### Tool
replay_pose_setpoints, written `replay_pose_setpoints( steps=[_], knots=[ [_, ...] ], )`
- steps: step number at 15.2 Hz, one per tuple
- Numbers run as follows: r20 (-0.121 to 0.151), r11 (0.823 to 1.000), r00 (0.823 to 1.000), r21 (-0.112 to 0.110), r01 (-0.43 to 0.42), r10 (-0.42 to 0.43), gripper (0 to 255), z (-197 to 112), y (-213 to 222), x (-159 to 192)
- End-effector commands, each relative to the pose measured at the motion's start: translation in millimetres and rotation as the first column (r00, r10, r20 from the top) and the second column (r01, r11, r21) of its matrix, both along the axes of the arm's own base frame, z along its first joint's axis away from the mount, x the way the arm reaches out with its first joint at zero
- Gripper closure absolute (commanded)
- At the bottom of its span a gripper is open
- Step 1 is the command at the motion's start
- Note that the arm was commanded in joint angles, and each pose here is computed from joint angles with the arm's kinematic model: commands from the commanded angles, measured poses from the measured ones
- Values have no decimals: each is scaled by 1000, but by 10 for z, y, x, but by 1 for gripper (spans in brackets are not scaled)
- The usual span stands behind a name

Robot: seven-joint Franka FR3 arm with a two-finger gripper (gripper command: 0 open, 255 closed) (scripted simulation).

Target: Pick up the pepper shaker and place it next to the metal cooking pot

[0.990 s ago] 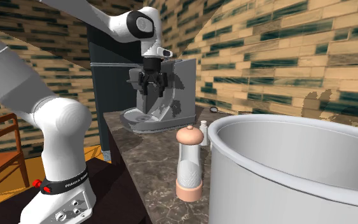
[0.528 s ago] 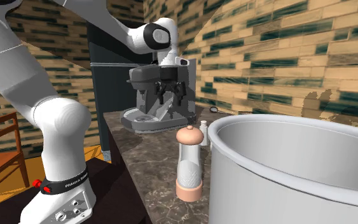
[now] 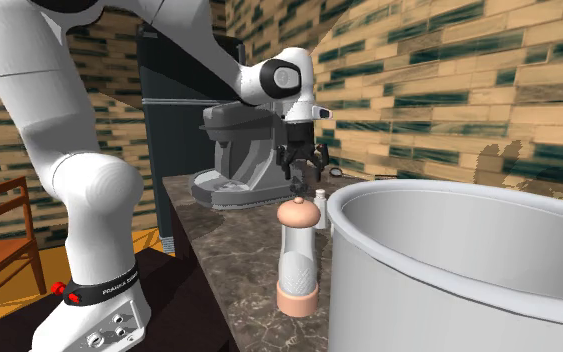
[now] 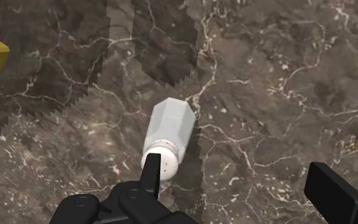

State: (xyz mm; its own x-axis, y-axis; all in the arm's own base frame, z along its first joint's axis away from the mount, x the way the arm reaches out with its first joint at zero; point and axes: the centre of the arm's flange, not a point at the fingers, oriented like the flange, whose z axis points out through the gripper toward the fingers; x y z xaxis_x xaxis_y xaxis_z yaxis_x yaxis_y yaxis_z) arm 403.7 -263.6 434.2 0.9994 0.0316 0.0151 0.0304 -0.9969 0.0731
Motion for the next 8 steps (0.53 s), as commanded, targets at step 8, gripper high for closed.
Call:
replay_pose_setpoints(
  steps=[8],
  knots=[
    [5, 999, 999, -26, -36, 36, 0, -472, -412, 200]
  ],
)
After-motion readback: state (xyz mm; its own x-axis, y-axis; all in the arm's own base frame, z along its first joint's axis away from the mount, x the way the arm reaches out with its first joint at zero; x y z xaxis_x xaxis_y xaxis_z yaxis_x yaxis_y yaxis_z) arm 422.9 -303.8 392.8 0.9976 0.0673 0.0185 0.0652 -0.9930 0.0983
